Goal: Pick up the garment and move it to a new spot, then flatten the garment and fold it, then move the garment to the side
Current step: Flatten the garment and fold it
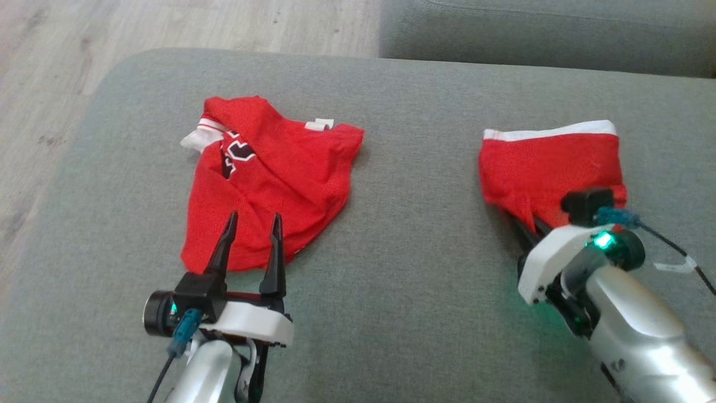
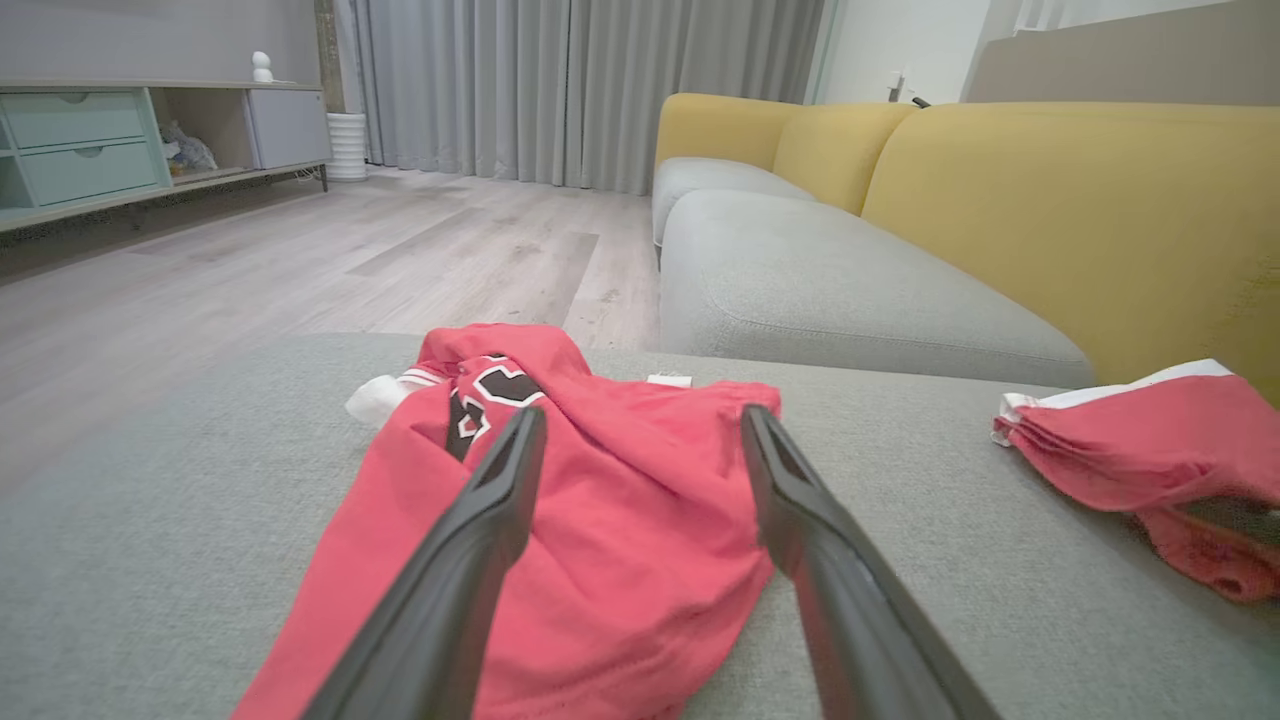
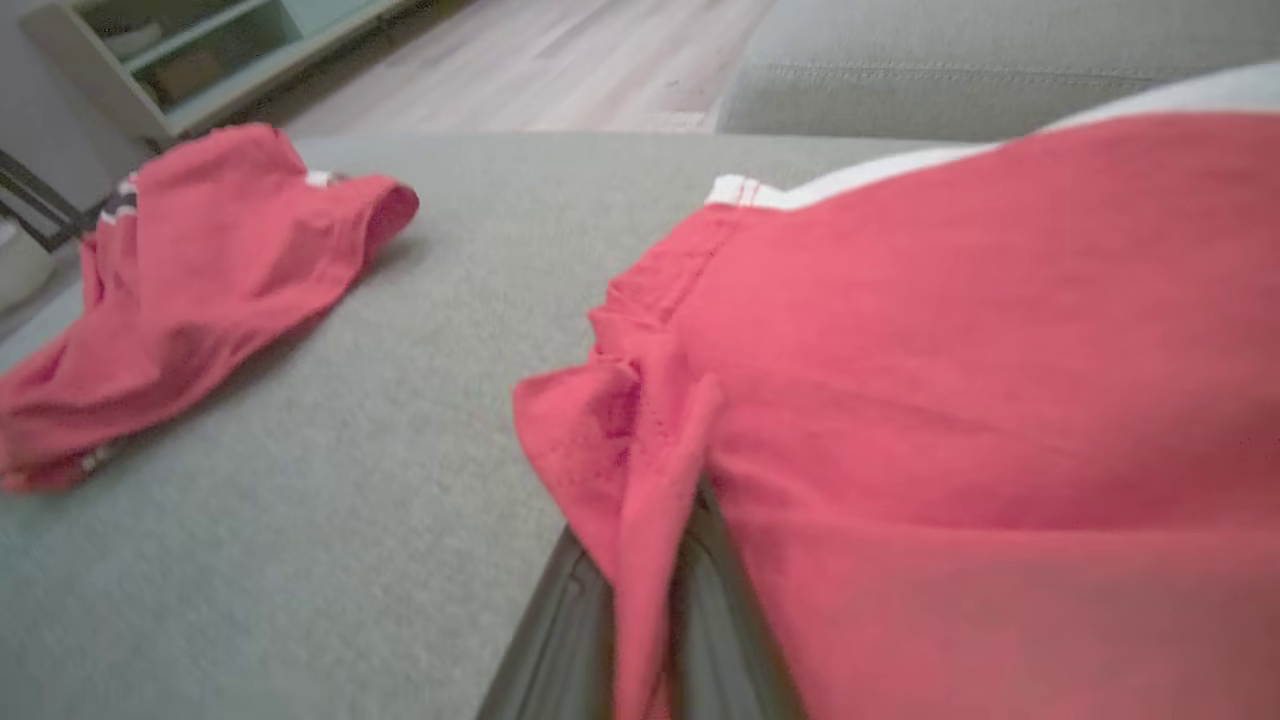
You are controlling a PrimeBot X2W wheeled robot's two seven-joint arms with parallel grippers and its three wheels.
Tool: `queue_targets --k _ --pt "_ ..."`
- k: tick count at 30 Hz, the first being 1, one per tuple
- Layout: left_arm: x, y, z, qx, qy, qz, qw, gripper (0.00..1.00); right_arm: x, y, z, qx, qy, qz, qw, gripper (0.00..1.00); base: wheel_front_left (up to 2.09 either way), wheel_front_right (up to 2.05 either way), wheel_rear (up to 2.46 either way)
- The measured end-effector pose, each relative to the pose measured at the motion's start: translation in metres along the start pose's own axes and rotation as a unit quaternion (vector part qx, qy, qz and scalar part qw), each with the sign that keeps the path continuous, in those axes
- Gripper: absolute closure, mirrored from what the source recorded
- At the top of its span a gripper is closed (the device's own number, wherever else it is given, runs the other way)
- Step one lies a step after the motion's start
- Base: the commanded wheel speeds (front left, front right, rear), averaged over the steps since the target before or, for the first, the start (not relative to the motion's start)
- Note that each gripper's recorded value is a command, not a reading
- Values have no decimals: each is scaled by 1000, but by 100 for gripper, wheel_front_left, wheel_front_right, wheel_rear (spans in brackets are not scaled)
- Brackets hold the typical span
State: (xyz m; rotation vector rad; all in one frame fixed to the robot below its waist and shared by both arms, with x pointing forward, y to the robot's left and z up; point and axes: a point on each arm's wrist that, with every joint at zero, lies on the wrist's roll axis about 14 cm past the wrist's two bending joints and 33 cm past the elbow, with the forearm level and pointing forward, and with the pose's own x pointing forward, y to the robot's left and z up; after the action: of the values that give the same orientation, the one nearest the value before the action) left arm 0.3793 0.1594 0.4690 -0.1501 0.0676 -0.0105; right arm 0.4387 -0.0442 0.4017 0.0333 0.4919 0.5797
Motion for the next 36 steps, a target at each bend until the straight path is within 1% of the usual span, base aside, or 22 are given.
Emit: queue_targets --k 1,4,5,7,9,14,18,21,23,25,26,28,31,33,34,36 --pt "1 -2 0 0 0 -3 1000 0 -3 -4 -6 -6 9 -4 1000 0 0 0 0" --pt "3 -6 -1 0 1 -9 1000 0 -7 -9 -11 -9 14 -9 1000 0 0 0 0" --pt "4 -8 -1 -1 1 -12 1000 0 -9 -12 -8 -10 3 -13 1000 0 0 0 0" --pt "6 -13 -1 -1 1 -19 1000 0 -12 -20 3 -13 -20 -23 999 0 0 0 0" --pt "9 -18 1 -2 -3 -27 1000 0 -16 -31 20 -5 -54 -38 998 0 0 0 0" --pt "16 -31 11 -4 -17 -45 999 0 -40 -63 57 12 -131 -81 988 0 0 0 0" --pt "20 -42 22 -7 -35 -59 998 0 -67 -88 89 44 -203 -120 971 0 0 0 0" --pt "23 -52 30 -9 -46 -73 996 0 -90 -104 105 51 -245 -149 957 0 0 0 0" --pt "24 -57 33 -10 -51 -80 995 0 -109 -116 116 67 -283 -175 941 0 0 0 0" --pt "25 -60 37 -11 -57 -83 995 0 -125 -119 122 76 -316 -193 926 0 0 0 0" --pt "25 -61 38 -12 -58 -85 995 0 -128 -115 119 77 -323 -199 922 0 0 0 0" --pt "25 -62 38 -12 -58 -85 995 0 -128 -99 102 88 -324 -203 920 0 0 0 0" --pt "23 -60 34 -13 -52 -83 995 0 -126 -78 64 110 -300 -211 924 0 0 0 0" --pt "21 -57 27 -14 -43 -76 996 0 -129 -76 43 114 -281 -222 927 0 0 0 0" --pt "21 -56 23 -14 -39 -74 996 0 -130 -76 36 110 -272 -226 929 0 0 0 0" --pt "22 -54 19 -15 -33 -72 997 0 -128 -77 35 102 -268 -227 931 0 0 0 0"
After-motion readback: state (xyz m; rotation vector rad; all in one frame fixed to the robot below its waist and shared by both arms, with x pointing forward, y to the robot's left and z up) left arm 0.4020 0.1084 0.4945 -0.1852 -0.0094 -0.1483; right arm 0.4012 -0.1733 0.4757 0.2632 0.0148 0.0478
